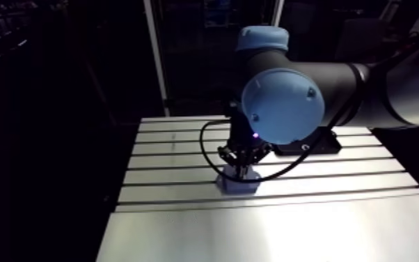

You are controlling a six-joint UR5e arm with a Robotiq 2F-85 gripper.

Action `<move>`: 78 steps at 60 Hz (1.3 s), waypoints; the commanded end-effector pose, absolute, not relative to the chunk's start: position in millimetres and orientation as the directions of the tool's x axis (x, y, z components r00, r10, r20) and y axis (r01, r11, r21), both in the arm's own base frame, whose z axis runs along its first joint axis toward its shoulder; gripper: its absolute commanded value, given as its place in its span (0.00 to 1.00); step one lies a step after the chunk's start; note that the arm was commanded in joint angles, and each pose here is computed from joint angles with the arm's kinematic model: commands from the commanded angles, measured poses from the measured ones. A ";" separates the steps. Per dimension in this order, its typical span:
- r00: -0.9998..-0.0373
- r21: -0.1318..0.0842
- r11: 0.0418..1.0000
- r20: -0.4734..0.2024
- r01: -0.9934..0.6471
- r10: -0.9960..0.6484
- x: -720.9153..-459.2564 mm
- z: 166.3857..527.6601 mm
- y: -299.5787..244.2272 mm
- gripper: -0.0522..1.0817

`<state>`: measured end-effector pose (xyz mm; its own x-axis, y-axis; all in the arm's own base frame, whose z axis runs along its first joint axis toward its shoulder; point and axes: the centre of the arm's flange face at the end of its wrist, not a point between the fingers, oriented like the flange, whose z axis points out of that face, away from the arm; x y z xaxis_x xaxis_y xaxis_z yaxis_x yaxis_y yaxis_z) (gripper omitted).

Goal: Pick up the bearing and press it into the housing until flush.

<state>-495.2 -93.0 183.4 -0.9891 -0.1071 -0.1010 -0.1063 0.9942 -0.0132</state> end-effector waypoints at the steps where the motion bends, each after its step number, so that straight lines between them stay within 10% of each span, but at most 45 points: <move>1: -0.991 -0.011 0.994 -0.078 -0.106 -0.107 -497.2 195.2 -93.6 1.00; 28: -0.992 -0.011 0.994 -0.070 -0.108 -0.108 -498.5 245.7 -93.6 0.94; 32: -0.991 -0.014 0.994 -0.078 -0.107 -0.108 -498.9 255.3 -93.7 0.79; 37: -0.988 -0.019 0.994 -0.113 -0.105 -0.107 -499.5 272.6 -93.6 0.07; 78: -0.988 -0.020 0.997 -0.129 -0.079 -0.081 -502.8 436.7 -89.5 0.05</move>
